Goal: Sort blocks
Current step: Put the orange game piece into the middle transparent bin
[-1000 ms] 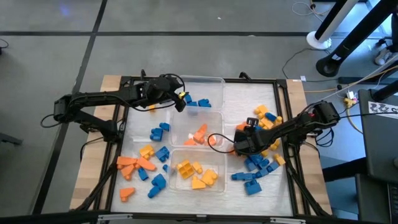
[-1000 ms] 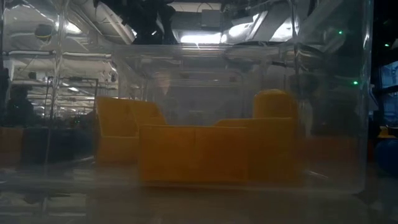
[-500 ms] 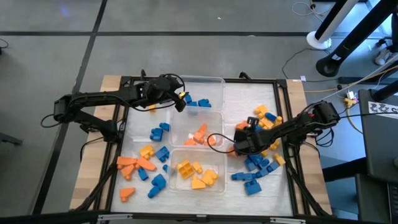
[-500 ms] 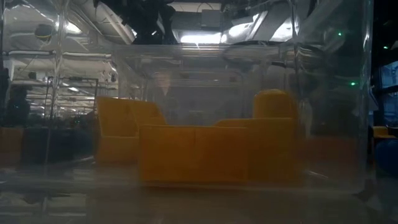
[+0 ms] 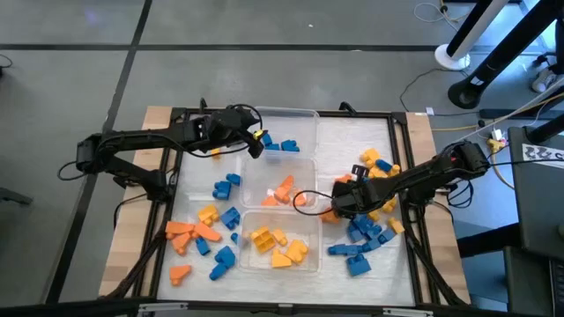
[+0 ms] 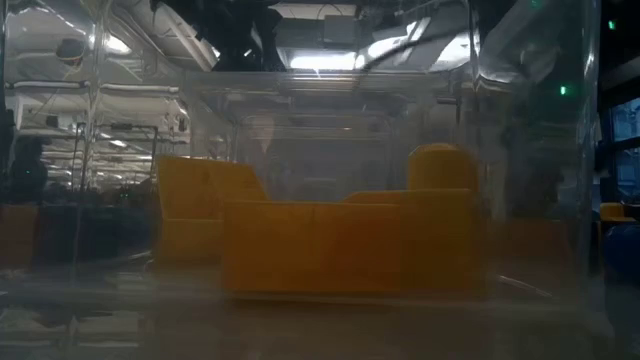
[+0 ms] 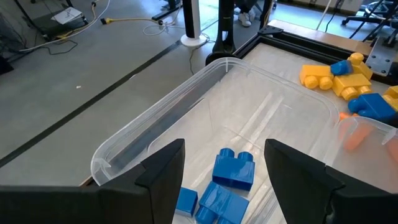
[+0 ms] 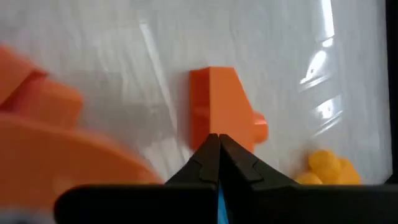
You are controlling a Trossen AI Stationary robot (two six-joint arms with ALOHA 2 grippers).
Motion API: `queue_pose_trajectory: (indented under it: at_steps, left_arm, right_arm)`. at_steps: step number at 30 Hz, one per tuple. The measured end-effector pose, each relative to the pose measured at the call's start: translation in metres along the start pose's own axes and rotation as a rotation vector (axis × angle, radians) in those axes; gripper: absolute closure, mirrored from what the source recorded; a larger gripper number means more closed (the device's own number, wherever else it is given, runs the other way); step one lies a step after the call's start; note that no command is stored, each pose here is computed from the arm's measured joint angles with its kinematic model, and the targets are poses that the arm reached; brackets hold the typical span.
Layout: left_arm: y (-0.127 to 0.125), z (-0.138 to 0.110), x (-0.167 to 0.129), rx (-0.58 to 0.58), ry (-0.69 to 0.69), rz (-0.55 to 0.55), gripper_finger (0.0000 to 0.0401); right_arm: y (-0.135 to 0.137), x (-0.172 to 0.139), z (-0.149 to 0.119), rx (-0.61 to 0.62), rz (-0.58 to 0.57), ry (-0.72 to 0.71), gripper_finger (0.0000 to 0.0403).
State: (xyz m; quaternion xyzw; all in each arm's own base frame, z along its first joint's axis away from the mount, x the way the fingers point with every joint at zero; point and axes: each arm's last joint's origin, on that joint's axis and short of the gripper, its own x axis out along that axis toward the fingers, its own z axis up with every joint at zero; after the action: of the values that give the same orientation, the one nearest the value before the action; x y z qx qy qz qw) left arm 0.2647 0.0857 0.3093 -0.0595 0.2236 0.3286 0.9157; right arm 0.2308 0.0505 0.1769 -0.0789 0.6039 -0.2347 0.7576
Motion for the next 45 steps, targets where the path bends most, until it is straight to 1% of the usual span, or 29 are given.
queue_pose_trajectory:
  at_steps: [6, 10, 14, 17, 20, 22, 24, 26, 28, 29, 31, 33, 36, 39, 42, 45]
  left_arm:
    - [0.0, 0.0, 0.0, 0.009, 0.0, 0.0, 0.0191]
    - [0.0, 0.0, 0.0, 0.008, 0.0, 0.0, 0.0191]
    - [0.0, 0.0, 0.0, 0.008, 0.0, 0.0, 0.0191]
    - [0.0, 0.0, 0.0, 0.014, 0.0, 0.0, 0.0191]
    - [0.0, 0.0, 0.0, 0.031, 0.0, 0.0, 0.0191]
    - [0.0, 0.0, 0.0, 0.037, 0.0, 0.0, 0.0191]
    - [0.0, 0.0, 0.0, 0.043, 0.0, 0.0, 0.0191]
    - [0.0, 0.0, 0.0, 0.055, 0.0, 0.0, 0.0191]
    - [0.0, 0.0, 0.0, 0.055, 0.0, 0.0, 0.0191]
    - [0.0, 0.0, 0.0, 0.055, 0.0, 0.0, 0.0191]
    - [0.0, 0.0, 0.0, 0.055, 0.0, 0.0, 0.0191]
    - [0.0, 0.0, 0.0, 0.055, 0.001, 0.0, 0.0191]
    - [0.0, 0.0, 0.0, 0.054, 0.001, 0.0, 0.0191]
    - [0.0, 0.0, 0.0, 0.054, 0.001, 0.0, 0.0191]
    - [0.0, 0.0, 0.0, 0.053, 0.001, 0.0, 0.0191]
    - [0.0, 0.0, 0.0, 0.049, 0.001, 0.0, 0.0191]
  right_arm:
    - [-0.015, -0.033, 0.007, -0.006, 0.025, 0.019, 0.04]
    - [-0.023, -0.049, 0.012, -0.001, 0.032, 0.011, 0.0393]
    - [-0.025, -0.057, 0.016, 0.008, 0.042, -0.002, 0.0386]
    - [-0.024, -0.057, 0.016, 0.009, 0.077, 0.018, 0.0376]
    - [-0.026, -0.055, 0.016, 0.027, 0.151, 0.067, 0.0348]
    - [-0.029, -0.052, 0.018, 0.042, 0.171, 0.088, 0.0318]
    - [-0.031, -0.049, 0.02, 0.053, 0.136, 0.079, 0.0283]
    - [-0.031, -0.045, 0.02, 0.056, 0.073, 0.042, 0.0251]
    - [-0.028, -0.037, 0.019, 0.045, 0.028, 0.018, 0.0227]
    - [-0.026, -0.032, 0.017, 0.018, 0.021, 0.018, 0.0219]
    - [-0.021, -0.023, 0.014, -0.051, 0.047, 0.028, 0.0208]
    - [-0.014, -0.013, 0.011, -0.069, 0.094, 0.032, 0.0204]
    - [-0.008, 0.0, 0.008, -0.089, 0.114, 0.022, 0.0203]
    - [-0.007, 0.008, 0.001, -0.117, 0.107, 0.029, 0.0205]
    - [-0.008, 0.01, -0.002, -0.128, 0.06, 0.032, 0.0205]
    - [-0.008, 0.01, -0.002, -0.128, 0.061, 0.032, 0.0205]
